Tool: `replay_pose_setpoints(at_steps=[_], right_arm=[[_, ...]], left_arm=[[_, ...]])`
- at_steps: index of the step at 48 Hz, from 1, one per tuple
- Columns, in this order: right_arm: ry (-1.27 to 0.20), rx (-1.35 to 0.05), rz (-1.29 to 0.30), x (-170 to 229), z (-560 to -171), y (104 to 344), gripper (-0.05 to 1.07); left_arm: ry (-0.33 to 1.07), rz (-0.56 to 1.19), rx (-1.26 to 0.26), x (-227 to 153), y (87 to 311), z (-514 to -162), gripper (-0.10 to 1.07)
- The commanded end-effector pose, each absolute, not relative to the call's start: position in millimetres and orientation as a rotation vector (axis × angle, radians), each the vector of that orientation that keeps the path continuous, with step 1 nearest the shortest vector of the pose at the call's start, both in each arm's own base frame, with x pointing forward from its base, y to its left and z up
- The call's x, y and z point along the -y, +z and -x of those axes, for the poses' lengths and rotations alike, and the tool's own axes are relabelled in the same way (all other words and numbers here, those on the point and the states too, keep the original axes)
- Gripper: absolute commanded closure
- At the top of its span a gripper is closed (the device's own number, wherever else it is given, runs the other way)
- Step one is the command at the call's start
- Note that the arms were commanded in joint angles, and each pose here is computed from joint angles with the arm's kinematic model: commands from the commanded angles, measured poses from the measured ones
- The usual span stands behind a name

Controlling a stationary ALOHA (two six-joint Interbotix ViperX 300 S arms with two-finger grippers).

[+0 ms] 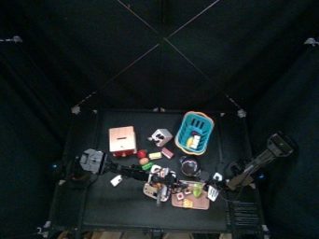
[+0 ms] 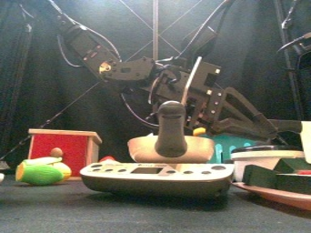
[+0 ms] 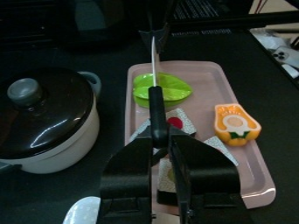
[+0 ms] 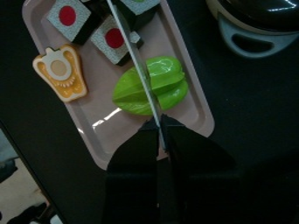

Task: Cut starfruit

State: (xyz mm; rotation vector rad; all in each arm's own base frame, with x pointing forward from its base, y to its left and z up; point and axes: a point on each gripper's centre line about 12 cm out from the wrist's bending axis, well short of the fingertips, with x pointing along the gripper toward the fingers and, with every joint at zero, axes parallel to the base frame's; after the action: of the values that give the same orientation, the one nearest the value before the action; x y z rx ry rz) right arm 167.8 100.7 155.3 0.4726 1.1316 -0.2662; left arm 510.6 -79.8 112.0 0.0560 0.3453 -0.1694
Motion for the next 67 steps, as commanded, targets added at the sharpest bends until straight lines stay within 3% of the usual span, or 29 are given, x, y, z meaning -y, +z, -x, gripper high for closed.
replay_pose_setpoints(at_steps=[1,26,67], right_arm=[[-0.281,-1.146,-0.472,-100.0,-164.7,154.1,0.61],[-0.278,-1.142,-0.464,-99.5,-164.9,153.3,0.61],[-0.267,-1.149,-0.479,-100.9,-164.2,148.6,0.61]], left_arm=[[-0.196,-0.1,-0.303,81.2,139.4,-509.3,0.55],[-0.211,-0.152,-0.293,72.1,144.1,-508.7,0.55],[-0.201,-0.099,-0.33,74.8,126.7,-508.5,0.55]])
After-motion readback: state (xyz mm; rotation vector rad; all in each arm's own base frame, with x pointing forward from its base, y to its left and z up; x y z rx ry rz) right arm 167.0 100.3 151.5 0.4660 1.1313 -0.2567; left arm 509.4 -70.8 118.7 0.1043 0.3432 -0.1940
